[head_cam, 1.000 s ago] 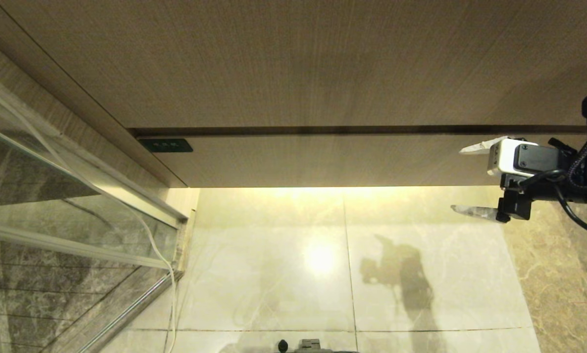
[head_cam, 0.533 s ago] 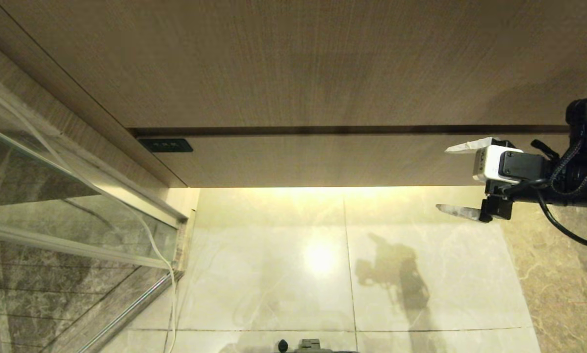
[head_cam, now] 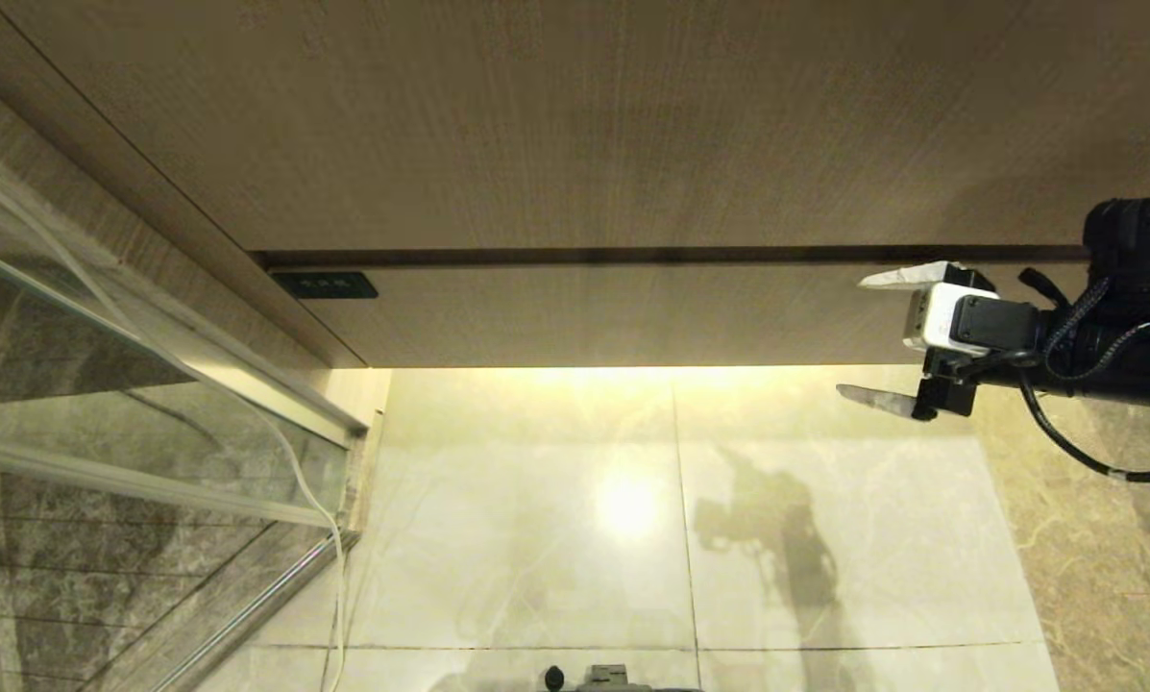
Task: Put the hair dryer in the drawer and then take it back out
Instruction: Pull open the drawer
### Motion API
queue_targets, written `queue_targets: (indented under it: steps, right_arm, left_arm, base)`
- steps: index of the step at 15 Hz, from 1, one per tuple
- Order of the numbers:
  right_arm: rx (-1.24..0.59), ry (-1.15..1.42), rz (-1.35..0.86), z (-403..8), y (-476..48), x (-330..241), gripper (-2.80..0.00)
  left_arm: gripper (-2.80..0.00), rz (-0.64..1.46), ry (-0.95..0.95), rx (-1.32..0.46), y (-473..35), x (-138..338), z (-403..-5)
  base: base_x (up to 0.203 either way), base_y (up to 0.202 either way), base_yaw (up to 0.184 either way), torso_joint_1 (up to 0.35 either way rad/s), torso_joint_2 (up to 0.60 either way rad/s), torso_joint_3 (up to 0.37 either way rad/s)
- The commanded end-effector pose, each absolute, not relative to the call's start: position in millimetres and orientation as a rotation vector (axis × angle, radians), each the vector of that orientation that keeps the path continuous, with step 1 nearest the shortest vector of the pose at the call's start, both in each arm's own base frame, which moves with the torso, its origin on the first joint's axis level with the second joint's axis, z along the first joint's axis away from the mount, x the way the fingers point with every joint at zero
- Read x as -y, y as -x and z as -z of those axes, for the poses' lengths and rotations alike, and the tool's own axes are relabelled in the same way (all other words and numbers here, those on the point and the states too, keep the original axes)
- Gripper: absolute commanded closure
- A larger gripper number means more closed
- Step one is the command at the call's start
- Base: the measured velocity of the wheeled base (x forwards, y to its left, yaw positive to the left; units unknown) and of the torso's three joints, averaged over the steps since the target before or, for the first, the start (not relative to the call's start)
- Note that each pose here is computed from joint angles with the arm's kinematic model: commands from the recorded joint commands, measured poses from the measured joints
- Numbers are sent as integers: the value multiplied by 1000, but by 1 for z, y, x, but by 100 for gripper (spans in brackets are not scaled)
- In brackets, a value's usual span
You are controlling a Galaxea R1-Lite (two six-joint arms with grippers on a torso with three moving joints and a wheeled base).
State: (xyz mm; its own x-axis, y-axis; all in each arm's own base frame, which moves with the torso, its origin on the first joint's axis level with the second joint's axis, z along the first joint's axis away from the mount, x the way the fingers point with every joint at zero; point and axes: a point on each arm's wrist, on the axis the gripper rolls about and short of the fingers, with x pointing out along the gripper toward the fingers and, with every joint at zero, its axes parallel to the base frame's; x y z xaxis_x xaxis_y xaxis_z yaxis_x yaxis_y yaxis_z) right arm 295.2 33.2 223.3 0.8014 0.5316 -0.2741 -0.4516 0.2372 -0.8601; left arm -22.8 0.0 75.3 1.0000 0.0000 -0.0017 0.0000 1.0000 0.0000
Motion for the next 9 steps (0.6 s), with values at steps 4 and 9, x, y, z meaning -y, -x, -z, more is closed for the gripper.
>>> queue_targets:
  steps: [4, 9]
  right_arm:
    - [123, 1162, -651, -215, -314, -35, -280]
    - [151, 1167, -628, -212, -333, -36, -280]
  left_arm:
    - [0, 0, 0, -1, 23, 0, -76]
    - [0, 0, 0, 0, 23, 0, -76]
  base:
    - [0, 0, 0, 0, 0, 0]
    - [0, 0, 0, 0, 0, 0]
